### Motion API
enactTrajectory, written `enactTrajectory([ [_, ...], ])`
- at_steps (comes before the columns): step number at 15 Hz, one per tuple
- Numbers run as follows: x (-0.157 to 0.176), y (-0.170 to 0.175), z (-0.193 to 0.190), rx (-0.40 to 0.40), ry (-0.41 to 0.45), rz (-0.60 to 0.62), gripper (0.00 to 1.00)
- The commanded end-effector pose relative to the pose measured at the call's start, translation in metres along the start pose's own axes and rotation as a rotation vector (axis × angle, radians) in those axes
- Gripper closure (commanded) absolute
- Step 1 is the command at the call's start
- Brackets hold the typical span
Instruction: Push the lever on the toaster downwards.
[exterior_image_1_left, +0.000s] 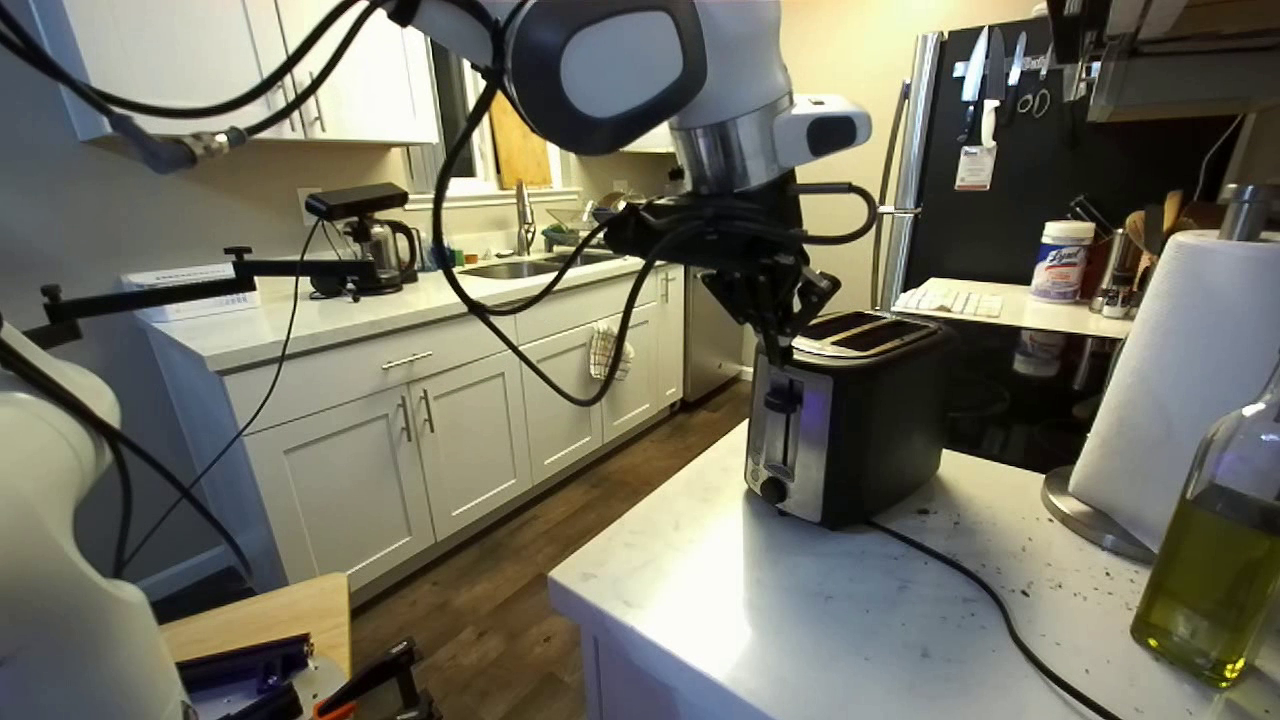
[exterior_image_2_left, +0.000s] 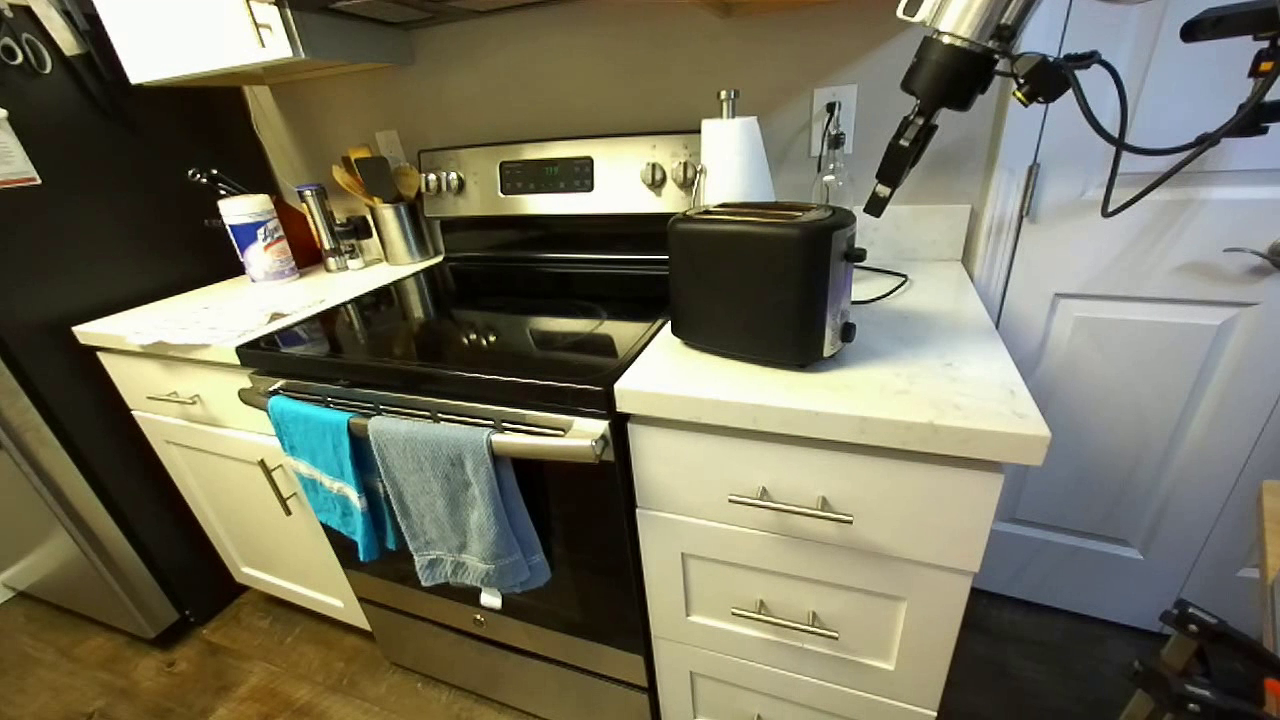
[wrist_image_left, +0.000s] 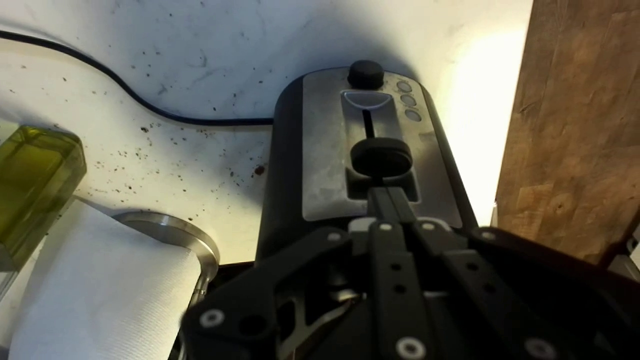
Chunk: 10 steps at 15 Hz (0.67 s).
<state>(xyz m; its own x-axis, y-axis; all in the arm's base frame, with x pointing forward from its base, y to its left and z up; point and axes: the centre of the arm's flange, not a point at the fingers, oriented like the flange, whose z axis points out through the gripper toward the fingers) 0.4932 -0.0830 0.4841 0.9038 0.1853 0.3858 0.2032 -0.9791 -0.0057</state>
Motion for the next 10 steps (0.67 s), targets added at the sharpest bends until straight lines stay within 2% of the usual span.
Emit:
enactTrajectory([
  [1,-0.002,-0.004,0.004,0.015,-0.022,-0.04,0.99],
  [10,0.0,-0.008,0.033,-0.015,-0.031,-0.067,0.99],
])
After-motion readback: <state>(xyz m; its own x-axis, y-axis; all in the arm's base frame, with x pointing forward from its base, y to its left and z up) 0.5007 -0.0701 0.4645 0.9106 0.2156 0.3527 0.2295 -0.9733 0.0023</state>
